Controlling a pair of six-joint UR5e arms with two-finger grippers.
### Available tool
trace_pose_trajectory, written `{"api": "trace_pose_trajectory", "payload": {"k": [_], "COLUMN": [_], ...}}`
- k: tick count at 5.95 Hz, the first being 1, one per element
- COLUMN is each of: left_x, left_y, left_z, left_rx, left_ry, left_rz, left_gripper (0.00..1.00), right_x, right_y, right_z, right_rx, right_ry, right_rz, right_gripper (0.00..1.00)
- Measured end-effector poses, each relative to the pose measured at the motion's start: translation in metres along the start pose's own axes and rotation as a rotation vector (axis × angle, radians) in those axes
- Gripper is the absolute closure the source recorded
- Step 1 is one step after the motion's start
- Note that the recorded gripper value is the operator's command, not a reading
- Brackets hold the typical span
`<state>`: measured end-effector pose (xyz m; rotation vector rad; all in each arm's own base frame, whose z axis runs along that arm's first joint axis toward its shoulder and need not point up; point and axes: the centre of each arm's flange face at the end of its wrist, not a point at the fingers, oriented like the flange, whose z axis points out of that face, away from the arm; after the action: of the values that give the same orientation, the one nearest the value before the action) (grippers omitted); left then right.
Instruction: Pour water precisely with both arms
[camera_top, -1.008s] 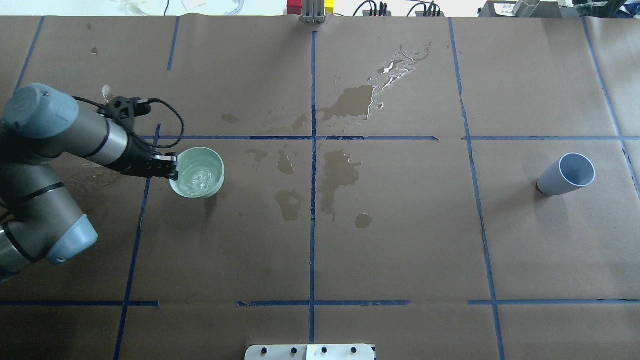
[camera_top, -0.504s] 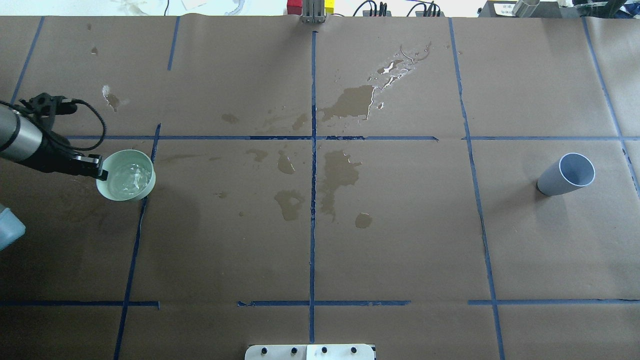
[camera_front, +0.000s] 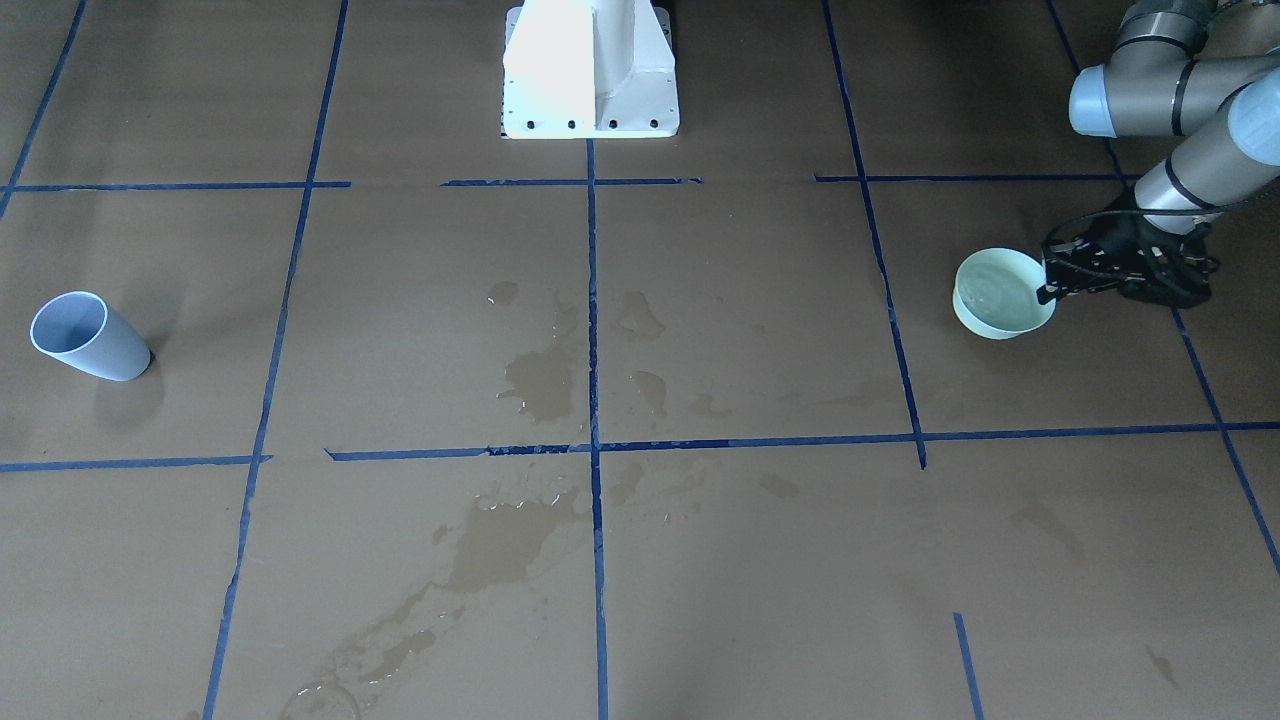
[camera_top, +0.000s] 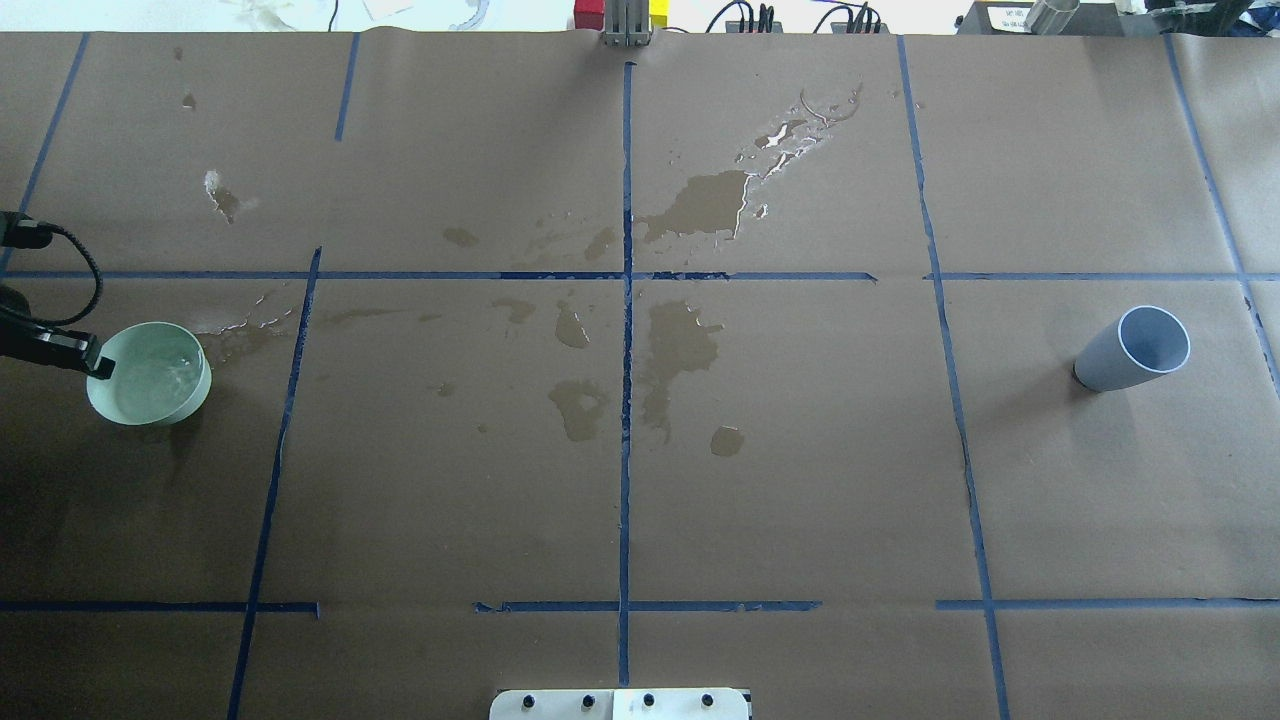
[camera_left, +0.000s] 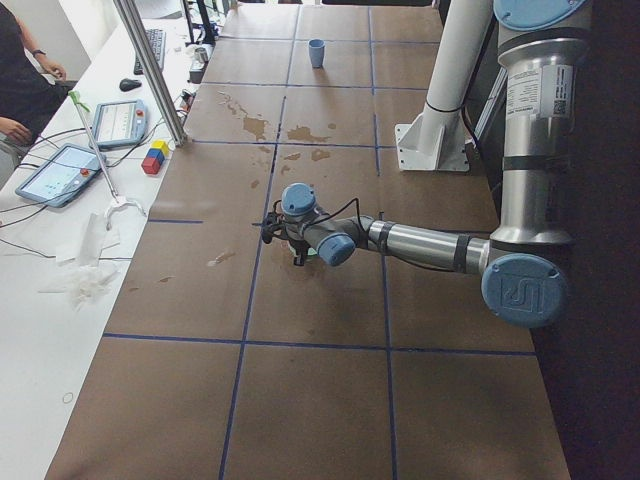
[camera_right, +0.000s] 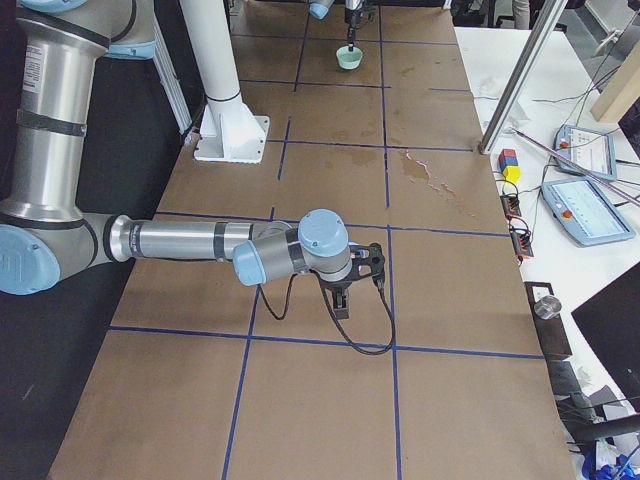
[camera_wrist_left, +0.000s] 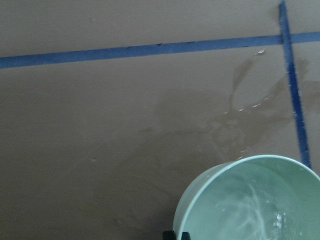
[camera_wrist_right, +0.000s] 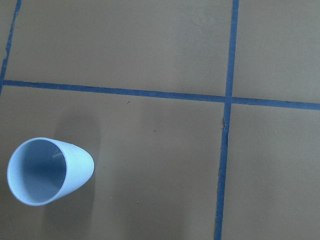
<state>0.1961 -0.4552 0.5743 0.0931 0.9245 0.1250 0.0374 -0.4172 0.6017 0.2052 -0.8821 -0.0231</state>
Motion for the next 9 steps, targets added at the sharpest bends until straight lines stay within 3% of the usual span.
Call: {"api": "trace_pose_trajectory", "payload": {"k": [4,7,9], "left_x": [-0.048,-0.06,-0.064], "left_y": [0.005,0.007,0.008], "left_z": [0.012,0.02,0.023], "left_rx": [-0.028,-0.042,-0.048], "left_ry": [0.001,-0.007,-0.012], "left_rz": [-0.001,-0.019,-0.028], "left_gripper": [1.0,0.94,0.33], "right_x": [-0.001,-0.001,-0.001], "right_y": [0.0,0.0,0.0], "right_z": [-0.001,-0.001,-0.001], "right_rx": [0.002,0.001,0.001], "right_ry": [-0.002,-0.002,-0.001], "right_rz": [-0.002,-0.001,-0.001], "right_gripper": [0.0,0.0,0.0]}}
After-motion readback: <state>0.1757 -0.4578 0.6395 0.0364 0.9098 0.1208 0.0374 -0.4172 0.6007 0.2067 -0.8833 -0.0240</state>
